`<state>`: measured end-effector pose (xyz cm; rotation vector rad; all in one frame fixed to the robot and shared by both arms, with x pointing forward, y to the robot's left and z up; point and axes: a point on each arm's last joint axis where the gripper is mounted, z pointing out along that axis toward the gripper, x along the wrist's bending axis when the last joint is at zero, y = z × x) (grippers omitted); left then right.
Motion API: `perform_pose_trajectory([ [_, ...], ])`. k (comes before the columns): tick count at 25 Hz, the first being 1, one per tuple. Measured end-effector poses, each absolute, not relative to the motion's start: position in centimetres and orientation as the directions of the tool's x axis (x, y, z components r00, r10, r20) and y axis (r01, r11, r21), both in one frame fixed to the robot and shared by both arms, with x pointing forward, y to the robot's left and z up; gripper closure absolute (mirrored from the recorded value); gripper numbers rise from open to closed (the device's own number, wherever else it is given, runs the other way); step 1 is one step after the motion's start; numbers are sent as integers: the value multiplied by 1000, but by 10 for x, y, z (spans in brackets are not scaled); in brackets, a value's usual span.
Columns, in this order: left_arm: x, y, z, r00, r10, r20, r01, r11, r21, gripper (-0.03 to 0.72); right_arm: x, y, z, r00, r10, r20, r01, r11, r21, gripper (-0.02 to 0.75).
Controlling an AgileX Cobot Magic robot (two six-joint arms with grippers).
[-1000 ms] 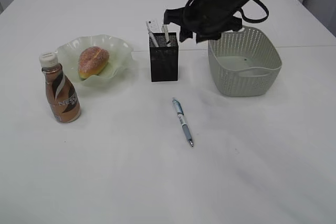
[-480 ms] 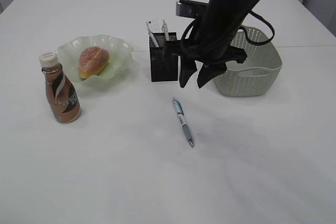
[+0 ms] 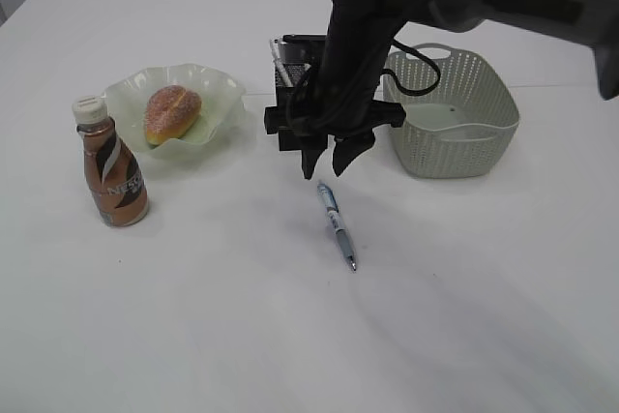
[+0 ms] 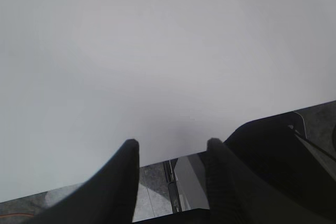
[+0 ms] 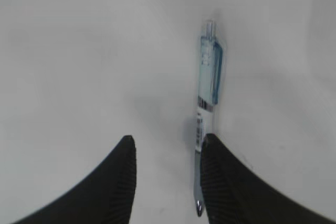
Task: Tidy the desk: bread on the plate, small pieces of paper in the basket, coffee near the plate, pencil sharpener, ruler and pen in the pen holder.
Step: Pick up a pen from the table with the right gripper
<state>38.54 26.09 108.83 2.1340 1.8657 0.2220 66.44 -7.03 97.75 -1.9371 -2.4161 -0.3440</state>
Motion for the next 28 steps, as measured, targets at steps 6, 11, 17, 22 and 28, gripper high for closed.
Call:
perform_pose_trajectory([
  [6, 385, 261, 1088, 146, 986, -78, 940, -114, 321, 381, 677, -69, 947, -233, 967, 99, 967, 219, 134, 407],
  [11, 385, 261, 1088, 146, 986, -78, 940, -114, 321, 381, 679, -70, 935, -234, 969, 76, 968, 224, 113, 407],
  [17, 385, 261, 1088, 146, 986, -78, 940, -114, 320, 381, 679, -69, 918, -234, 970, 64, 970, 229, 81, 407],
  [22, 385, 261, 1088, 146, 986, -78, 941, -114, 319, 381, 680, -69, 905, -233, 971, 58, 972, 230, 57, 407],
  [28, 385, 261, 1088, 146, 986, -78, 941, -114, 319, 381, 680, -69, 905, -233, 971, 58, 972, 230, 57, 407],
])
